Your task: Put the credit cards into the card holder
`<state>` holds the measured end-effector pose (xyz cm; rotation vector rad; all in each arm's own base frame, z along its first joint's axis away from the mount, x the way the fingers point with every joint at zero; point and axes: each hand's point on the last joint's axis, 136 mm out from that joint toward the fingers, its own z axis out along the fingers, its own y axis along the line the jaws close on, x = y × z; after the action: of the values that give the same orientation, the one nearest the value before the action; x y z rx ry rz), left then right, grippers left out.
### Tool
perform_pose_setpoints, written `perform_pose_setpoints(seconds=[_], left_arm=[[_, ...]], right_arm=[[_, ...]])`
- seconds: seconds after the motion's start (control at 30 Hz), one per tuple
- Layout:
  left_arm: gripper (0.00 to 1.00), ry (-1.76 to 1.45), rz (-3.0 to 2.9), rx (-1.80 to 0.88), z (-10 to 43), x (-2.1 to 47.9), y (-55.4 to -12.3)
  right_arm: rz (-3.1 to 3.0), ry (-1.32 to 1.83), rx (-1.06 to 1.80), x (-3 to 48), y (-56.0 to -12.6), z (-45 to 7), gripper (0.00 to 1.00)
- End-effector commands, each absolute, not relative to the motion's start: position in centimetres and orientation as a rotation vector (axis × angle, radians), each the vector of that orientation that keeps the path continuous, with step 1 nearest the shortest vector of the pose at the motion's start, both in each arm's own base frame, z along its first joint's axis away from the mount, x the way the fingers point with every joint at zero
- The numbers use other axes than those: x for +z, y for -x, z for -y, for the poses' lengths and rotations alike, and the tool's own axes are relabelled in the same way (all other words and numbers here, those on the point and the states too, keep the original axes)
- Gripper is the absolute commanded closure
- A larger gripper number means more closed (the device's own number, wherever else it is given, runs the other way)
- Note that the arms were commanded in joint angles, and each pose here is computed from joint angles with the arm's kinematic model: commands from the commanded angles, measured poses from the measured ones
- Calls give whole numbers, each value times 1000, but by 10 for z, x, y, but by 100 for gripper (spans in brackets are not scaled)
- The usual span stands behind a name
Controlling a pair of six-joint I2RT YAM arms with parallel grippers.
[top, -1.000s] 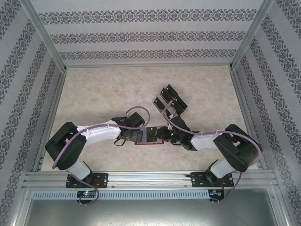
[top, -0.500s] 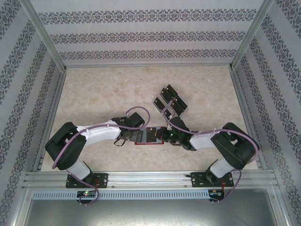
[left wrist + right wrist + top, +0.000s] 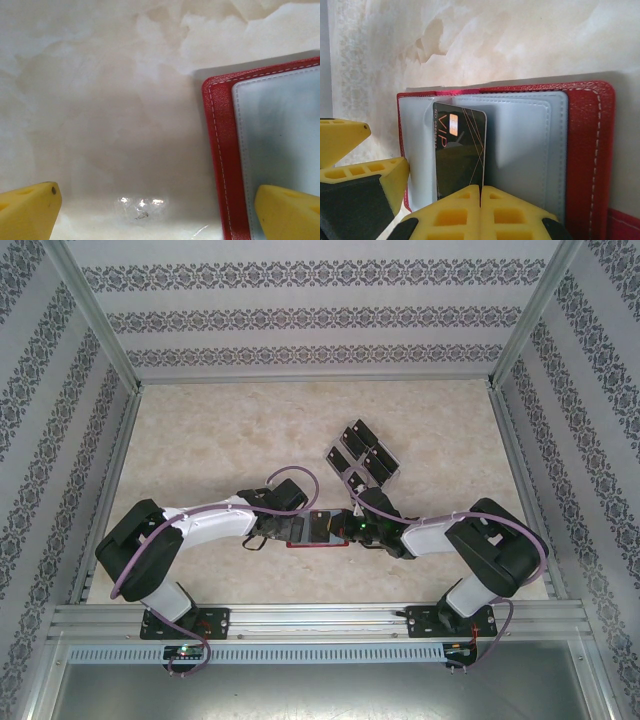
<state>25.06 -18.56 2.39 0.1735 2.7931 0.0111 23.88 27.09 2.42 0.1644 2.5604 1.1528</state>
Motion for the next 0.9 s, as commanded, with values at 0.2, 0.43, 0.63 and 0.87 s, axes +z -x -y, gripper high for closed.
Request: perform_pose_setpoints(seconds=[0.2, 0.43, 0.63, 0.87], left_arm=[[0, -190, -2823, 64, 176, 18, -238], [0, -193, -2822, 63, 176, 18, -238], [0, -192, -2825, 56, 177, 17, -238], [0, -190, -2823, 50, 178, 17, -238]], right_arm=[[-2593, -145, 1158, 21, -230, -275, 100], [-2604, -148, 1151, 20, -229, -274, 100], [-2611, -136, 1171, 19, -232, -282, 100], [-2610, -117, 1182, 22, -235, -291, 100]])
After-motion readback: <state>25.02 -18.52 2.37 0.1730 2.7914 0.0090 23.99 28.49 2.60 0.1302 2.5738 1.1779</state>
